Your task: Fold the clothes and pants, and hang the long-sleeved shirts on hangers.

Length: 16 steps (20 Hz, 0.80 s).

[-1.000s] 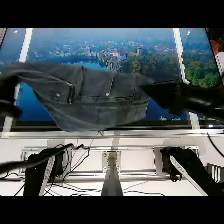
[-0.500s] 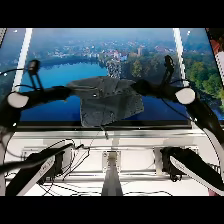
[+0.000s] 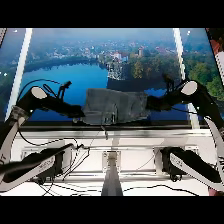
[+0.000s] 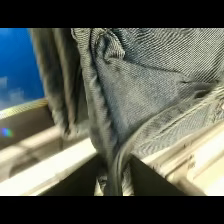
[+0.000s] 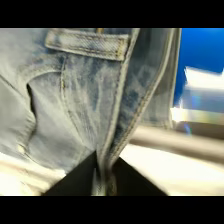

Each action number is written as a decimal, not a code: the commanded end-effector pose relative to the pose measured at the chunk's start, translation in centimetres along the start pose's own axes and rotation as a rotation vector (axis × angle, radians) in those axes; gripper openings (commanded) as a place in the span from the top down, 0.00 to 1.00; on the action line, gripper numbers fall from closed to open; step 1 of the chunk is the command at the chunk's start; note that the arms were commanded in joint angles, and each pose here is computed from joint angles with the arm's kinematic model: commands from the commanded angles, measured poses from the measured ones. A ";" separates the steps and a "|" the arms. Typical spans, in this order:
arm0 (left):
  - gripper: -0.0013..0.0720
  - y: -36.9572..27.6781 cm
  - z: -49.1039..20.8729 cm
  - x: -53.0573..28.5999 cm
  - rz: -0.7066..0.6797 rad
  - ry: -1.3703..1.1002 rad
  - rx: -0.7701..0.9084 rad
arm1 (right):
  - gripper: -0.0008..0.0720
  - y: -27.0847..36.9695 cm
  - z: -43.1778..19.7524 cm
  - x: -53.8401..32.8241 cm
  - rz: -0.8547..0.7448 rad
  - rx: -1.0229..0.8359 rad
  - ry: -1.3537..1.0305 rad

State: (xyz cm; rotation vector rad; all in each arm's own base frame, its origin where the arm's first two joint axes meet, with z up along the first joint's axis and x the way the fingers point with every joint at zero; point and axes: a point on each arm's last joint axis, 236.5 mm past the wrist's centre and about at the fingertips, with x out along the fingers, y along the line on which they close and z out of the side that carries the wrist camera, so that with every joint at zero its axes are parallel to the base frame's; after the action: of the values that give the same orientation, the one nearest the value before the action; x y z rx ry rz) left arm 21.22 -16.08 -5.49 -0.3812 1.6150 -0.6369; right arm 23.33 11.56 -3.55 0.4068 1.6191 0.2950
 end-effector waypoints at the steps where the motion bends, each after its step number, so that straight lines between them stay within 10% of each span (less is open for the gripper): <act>1: 0.00 0.5 -1.2 1.4 -0.025 0.081 -0.046 | 0.14 -2.5 -3.1 0.9 -0.061 -0.098 0.127; 7: 0.03 -0.5 2.3 1.8 -0.087 -0.051 -0.102 | 0.03 -3.1 5.7 0.4 -0.084 0.003 -0.246; 16: 0.03 -0.4 2.5 1.8 -0.082 -0.059 -0.090 | 0.05 -1.2 5.6 5.1 0.250 0.032 0.009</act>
State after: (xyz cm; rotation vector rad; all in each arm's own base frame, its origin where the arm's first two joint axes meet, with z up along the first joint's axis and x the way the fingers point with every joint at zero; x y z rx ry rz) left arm 23.15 -17.84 -6.79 -0.5331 1.5936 -0.6064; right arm 28.36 10.20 -8.53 0.5463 1.5671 0.3066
